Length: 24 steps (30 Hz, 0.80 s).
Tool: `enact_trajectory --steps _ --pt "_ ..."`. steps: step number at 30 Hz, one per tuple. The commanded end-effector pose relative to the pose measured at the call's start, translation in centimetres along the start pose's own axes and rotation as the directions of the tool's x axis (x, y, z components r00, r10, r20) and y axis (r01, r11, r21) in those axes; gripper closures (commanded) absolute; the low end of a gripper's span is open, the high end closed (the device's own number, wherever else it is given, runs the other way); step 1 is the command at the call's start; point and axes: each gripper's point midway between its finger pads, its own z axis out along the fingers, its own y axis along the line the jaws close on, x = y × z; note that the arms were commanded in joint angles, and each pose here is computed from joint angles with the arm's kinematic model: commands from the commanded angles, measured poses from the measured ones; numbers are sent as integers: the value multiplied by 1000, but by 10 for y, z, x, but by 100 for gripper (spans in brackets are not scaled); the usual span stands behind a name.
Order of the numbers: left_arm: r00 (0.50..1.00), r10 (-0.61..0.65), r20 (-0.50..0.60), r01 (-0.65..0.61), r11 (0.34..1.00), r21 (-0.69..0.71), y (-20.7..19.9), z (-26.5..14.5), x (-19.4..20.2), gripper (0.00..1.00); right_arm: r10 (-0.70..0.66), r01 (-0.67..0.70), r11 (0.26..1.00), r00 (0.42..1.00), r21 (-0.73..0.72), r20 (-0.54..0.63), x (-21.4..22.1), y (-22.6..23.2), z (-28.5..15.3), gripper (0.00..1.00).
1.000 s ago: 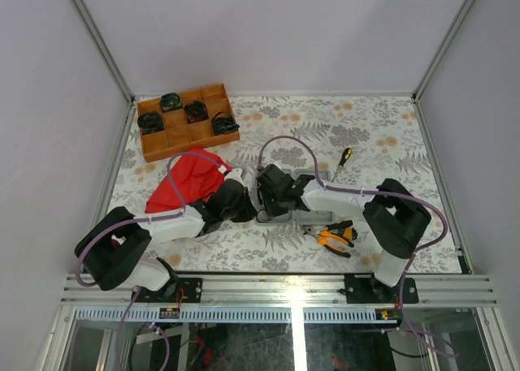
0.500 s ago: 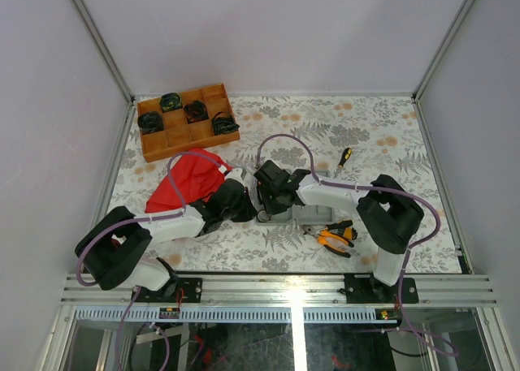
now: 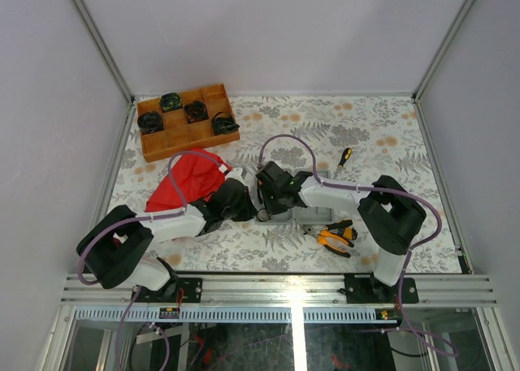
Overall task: Sort the tools into containers
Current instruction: Pick up the pliers at the center of the board.
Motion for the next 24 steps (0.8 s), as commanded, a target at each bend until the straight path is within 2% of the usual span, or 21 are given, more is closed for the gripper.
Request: enact_trajectory --steps 1,3,8,14,18,24 --pt "992 28 -126 -34 998 -43 14 4 40 100 11 12 993 982 122 -186 91 -42 53 100" --pt "993 21 -116 -29 997 -70 18 1 38 100 -7 17 995 994 98 -105 67 -34 40 98" --pt "997 -7 -82 -4 991 -132 30 -6 33 100 -25 18 995 997 98 73 4 -18 0 81" --pt "996 -58 -61 46 980 -193 46 -14 35 100 1 -9 1000 952 24 306 -52 0 -59 68" --pt "993 -112 -43 99 967 -234 61 -21 37 100 36 -57 998 911 38 411 -58 -15 -89 65" --pt "981 -192 25 190 934 -302 85 -38 32 100 94 -175 976 874 129 476 -33 -69 -107 63"
